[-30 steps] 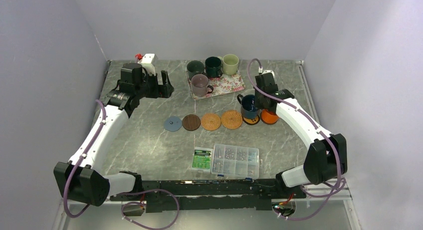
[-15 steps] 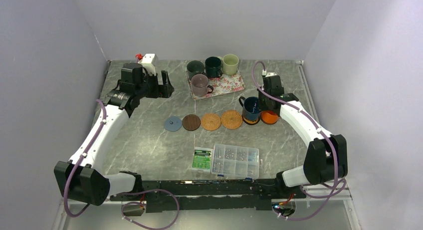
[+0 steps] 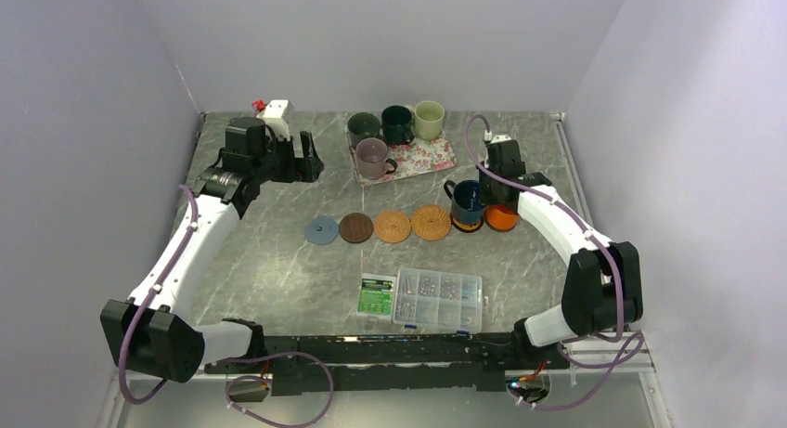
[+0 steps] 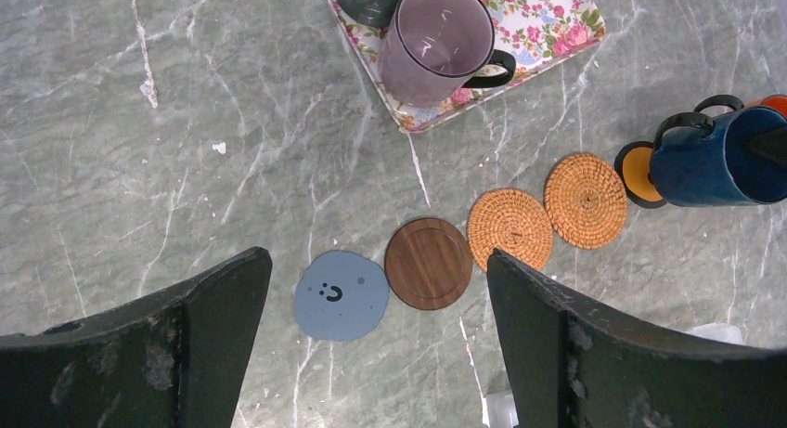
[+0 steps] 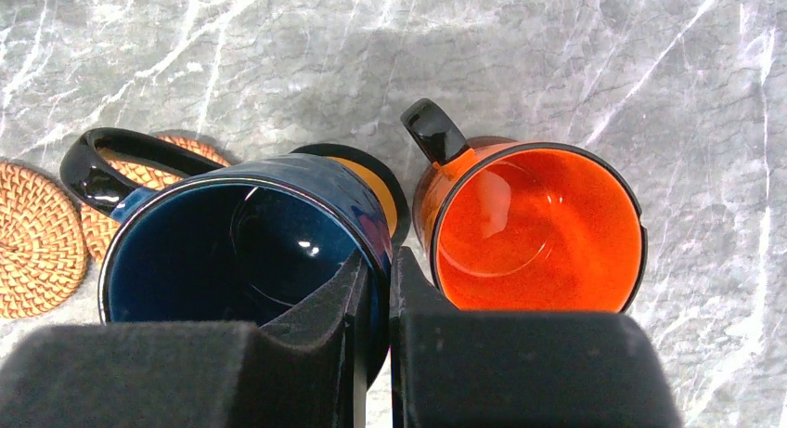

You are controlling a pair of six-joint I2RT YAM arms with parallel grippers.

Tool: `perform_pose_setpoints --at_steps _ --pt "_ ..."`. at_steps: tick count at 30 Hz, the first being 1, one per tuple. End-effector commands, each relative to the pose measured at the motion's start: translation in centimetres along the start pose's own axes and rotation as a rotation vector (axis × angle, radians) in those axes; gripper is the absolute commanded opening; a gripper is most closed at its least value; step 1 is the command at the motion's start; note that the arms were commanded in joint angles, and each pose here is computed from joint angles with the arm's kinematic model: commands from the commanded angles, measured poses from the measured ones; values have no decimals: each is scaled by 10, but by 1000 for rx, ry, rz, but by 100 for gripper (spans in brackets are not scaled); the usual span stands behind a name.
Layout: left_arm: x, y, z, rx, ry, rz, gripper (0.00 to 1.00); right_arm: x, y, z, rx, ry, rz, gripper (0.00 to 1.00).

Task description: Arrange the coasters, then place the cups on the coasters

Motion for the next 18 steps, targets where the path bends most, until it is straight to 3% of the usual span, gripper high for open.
perform_pose_setpoints --at_steps 1,18 --pt "3 -3 -3 -25 -12 -9 92 26 -7 -2 -29 -110 -17 0" --pt "2 -3 -4 -23 -7 -8 92 12 -9 -25 -59 -55 -6 0"
Point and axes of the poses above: each gripper's point midway between its finger pads, its own z axis back along the fingers, its own y axis along the line the jaws close on, x = y × z, the point moved 4 cm from there along z, back along the fingers, and after that the axes turned 14 degrees about z, right-handed, at the moved point
